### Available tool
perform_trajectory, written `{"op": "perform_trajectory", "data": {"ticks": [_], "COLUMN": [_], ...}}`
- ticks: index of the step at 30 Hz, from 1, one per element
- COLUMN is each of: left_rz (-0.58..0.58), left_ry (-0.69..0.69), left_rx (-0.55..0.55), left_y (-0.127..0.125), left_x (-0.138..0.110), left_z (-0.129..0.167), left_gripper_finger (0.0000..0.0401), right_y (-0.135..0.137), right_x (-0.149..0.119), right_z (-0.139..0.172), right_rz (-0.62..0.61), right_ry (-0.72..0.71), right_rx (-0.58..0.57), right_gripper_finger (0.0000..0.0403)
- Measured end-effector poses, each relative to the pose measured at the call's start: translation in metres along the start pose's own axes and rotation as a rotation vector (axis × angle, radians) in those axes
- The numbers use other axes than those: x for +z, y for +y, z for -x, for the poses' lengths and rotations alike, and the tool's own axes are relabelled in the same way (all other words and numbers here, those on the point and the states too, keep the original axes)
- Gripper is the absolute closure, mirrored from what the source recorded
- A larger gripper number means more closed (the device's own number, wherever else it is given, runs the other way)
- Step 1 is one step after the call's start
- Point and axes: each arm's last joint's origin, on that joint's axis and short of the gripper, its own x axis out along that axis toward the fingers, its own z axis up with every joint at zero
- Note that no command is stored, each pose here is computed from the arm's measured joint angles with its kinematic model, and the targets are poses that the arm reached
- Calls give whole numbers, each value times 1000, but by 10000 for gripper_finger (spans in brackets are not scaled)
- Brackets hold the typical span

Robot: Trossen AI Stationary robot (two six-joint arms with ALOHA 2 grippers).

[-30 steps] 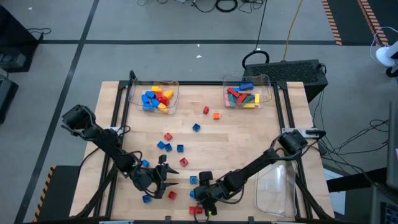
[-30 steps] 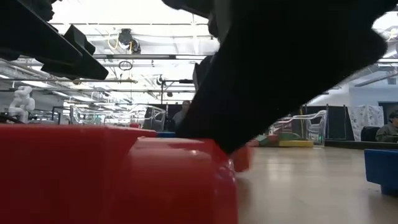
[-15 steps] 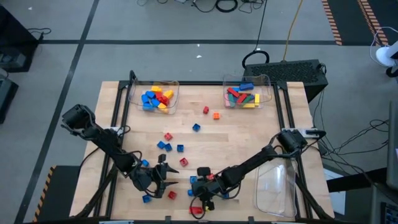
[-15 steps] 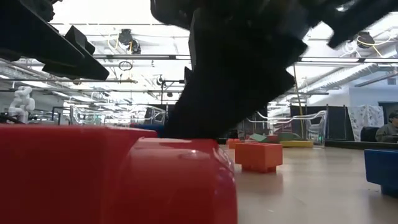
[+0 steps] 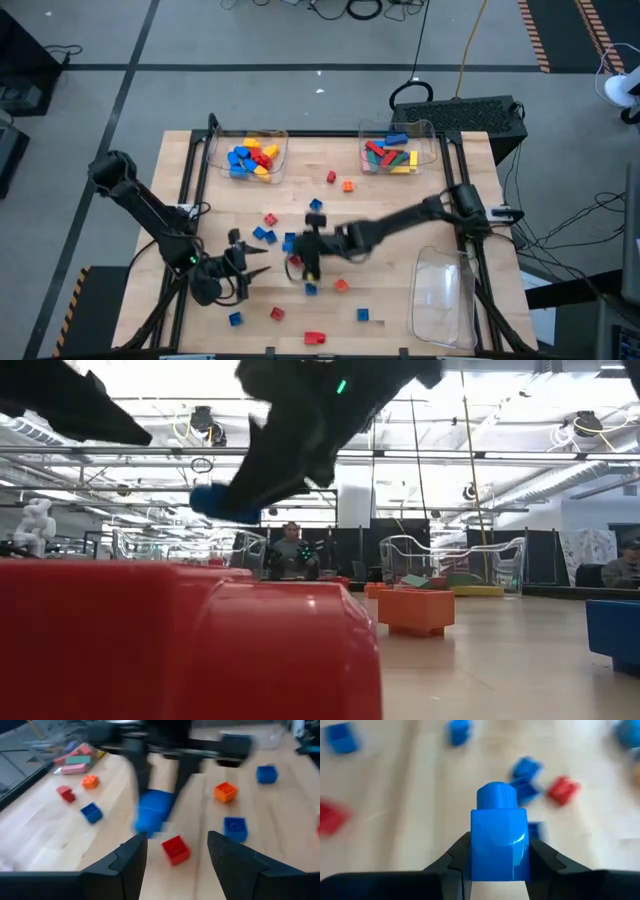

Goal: Sort blocks by size
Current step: Put the 1 stud blue game piece into the top left transparent bin, then put the 1 stud red game piece into the top left transparent bin

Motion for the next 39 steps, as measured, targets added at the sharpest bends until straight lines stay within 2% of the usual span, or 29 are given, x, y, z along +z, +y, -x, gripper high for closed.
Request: {"op": "perform_trajectory", "data": {"ticks": [4, 10, 14, 17, 21, 29, 34, 39], "left_rz": [-37, 14, 44, 46, 61, 91, 123, 152], "left_ry": [59, 117, 149, 157, 170, 177, 168, 183], "left_rx": [60, 212, 277, 300, 311, 290, 283, 254], "left_y": [8, 30, 40, 44, 47, 45, 44, 43], "left_x": [-9, -26, -30, -29, -28, -27, -26, -26], "left_z": [0, -7, -11, -14, -17, -18, -19, -19], "left_gripper_finger": [191, 191, 191, 191, 191, 191, 191, 191], "right_y": [-54, -135, -182, -208, -225, -241, -244, -244], "right_x": [15, 34, 36, 40, 49, 69, 66, 68], "right_z": [-11, -15, -22, -30, -35, -47, -61, -61], "right_rz": [-73, -154, -196, -222, -241, -267, -303, -311], "right_ry": [-83, -232, -241, -255, -292, -318, -234, -241], "right_rx": [4, 13, -45, -61, -76, -90, -89, -89], "right_gripper_finger": [294, 294, 294, 294, 294, 286, 233, 173]}}
